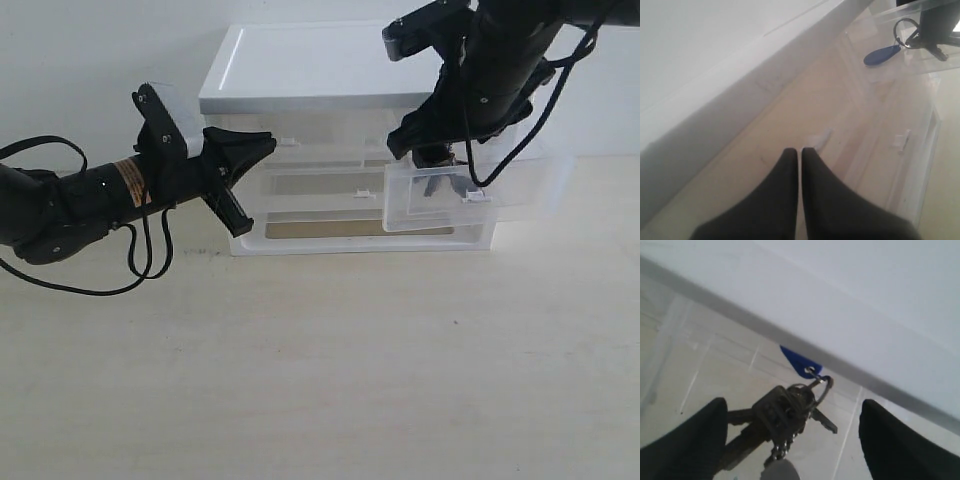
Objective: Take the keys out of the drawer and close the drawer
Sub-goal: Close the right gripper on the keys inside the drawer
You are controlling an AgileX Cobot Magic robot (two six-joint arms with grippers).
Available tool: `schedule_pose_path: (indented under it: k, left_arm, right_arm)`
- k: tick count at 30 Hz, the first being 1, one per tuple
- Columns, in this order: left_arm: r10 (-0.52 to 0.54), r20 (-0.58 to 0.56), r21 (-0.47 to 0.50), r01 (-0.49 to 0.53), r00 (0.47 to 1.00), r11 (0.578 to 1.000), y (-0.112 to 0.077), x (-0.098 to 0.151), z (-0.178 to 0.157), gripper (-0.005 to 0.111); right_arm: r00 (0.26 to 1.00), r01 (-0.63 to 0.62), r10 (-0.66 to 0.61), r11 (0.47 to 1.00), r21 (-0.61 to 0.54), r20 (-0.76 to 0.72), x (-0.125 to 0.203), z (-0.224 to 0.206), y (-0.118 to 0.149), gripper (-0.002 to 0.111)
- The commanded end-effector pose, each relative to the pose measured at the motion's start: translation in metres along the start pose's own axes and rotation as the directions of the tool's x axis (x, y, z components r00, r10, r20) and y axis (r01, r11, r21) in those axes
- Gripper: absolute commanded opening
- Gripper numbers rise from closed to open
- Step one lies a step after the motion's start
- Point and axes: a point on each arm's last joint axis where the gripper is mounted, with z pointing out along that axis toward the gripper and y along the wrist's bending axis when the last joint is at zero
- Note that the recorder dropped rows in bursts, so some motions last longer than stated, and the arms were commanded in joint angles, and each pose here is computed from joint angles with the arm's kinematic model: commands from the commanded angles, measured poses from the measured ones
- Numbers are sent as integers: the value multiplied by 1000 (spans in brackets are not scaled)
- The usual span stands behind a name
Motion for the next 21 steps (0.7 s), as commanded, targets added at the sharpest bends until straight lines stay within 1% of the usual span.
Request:
schedule_pose_path:
  k: [1,2,4,6,8,11,12,14,18,21]
  left_arm:
    - [-61,-77,-83,54,995,995,9,9,3,4]
    - [-61,-77,-83,54,995,995,9,9,3,4]
    - [-61,-77,-83,54,995,995,9,9,3,4]
    - [-61,-77,-83,54,995,995,9,9,3,4]
    - [-61,-77,-83,54,995,995,9,9,3,4]
    - [-61,-77,-83,54,995,995,9,9,3,4]
    - [-61,-77,-83,54,995,995,9,9,3,4]
    - [-61,-77,-83,54,995,995,9,9,3,4]
    - [-61,-77,-83,54,995,995,9,9,3,4]
    - [-59,-77,-83,52,995,995,9,9,3,4]
  right_arm:
    - [1000,-13,13,1000,-13,-5,0,13,2,67]
    - [1000,-12,12,1000,-14,-8,0,15,3,67]
    - [1000,-10,10,1000,-16,-10,0,20,4,64]
    - [1000,-12,11,1000,-20,-21,1,24,5,57]
    - [999,-10,9,1000,-20,-38,3,27,6,45]
    - [999,12,-14,1000,-21,-51,4,27,6,24]
    - [998,19,-20,1000,-21,-53,5,27,6,14]
    - [998,39,-40,999,-22,-54,5,27,6,1]
    - [997,64,-65,998,-23,-52,5,27,6,0]
    - [996,79,-79,997,-4,-31,2,20,3,0]
